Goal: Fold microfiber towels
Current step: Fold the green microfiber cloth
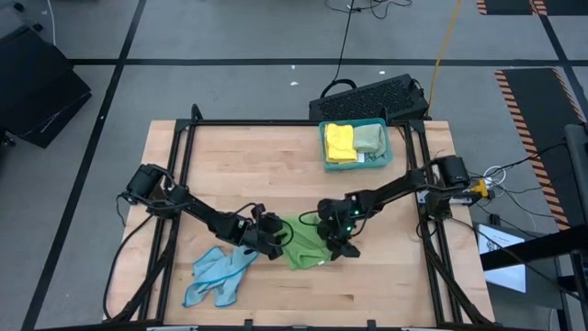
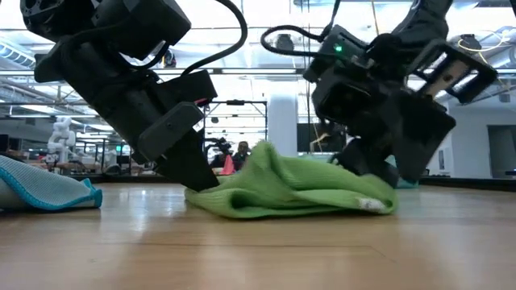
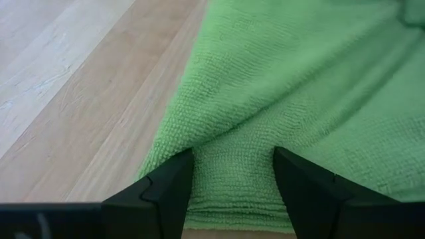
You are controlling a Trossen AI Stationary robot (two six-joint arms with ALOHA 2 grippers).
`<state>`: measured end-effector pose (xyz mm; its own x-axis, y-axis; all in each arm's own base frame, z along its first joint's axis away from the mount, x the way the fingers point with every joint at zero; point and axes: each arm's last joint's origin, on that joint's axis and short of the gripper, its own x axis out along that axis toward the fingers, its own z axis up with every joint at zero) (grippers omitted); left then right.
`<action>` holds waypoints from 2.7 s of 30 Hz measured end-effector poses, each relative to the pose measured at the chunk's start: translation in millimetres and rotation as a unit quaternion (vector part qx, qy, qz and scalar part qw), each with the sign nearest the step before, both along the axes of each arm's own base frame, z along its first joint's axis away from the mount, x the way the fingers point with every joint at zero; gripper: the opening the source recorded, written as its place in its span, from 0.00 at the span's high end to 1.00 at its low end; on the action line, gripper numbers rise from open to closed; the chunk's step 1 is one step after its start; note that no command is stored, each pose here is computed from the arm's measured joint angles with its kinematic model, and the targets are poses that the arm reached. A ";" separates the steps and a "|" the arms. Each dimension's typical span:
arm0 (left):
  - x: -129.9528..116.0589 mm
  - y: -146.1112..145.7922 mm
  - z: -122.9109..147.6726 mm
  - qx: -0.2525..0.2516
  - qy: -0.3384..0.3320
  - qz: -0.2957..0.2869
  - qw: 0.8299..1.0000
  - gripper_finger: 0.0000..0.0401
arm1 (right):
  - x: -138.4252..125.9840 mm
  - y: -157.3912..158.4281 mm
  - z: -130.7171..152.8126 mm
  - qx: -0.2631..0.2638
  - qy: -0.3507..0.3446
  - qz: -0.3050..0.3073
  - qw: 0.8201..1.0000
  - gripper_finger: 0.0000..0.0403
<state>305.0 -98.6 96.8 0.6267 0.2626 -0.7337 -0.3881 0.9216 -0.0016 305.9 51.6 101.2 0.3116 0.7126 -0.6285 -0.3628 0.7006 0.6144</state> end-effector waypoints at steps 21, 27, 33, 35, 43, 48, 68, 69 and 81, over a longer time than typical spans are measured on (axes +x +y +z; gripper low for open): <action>4.1 12.3 0.3 0.000 0.001 0.011 1.000 0.47 | -72.1 22.7 34.9 0.040 -0.227 -0.163 0.959 0.68; 8.6 14.7 2.2 -0.003 -0.016 -0.002 1.000 0.47 | -65.6 21.5 38.0 -0.034 -0.260 -0.292 0.920 0.63; 12.2 16.6 3.9 0.001 -0.027 -0.018 0.999 0.47 | -46.0 8.0 45.2 -0.076 -0.279 -0.335 0.897 0.57; 12.8 19.4 3.8 -0.001 -0.024 -0.017 1.000 0.47 | -37.4 8.2 44.3 -0.084 -0.274 -0.313 0.905 0.56; 13.8 32.3 2.8 -0.004 -0.006 -0.005 1.000 0.47 | -30.5 28.1 21.2 -0.113 -0.231 -0.255 0.932 0.55; 15.2 37.5 3.1 -0.002 -0.002 -0.013 1.000 0.47 | -35.0 36.5 9.9 -0.163 -0.212 -0.276 0.923 0.55; 16.0 41.0 3.0 0.001 -0.001 -0.015 1.000 0.47 | -48.2 46.5 4.6 -0.209 -0.162 -0.361 0.894 0.48; 16.1 41.0 2.9 0.001 -0.002 -0.015 1.000 0.47 | -47.6 46.8 3.8 -0.205 -0.161 -0.362 0.895 0.49; 16.6 41.3 3.0 0.002 -0.005 -0.014 1.000 0.47 | -48.1 46.4 9.0 -0.215 -0.177 -0.326 0.903 0.97</action>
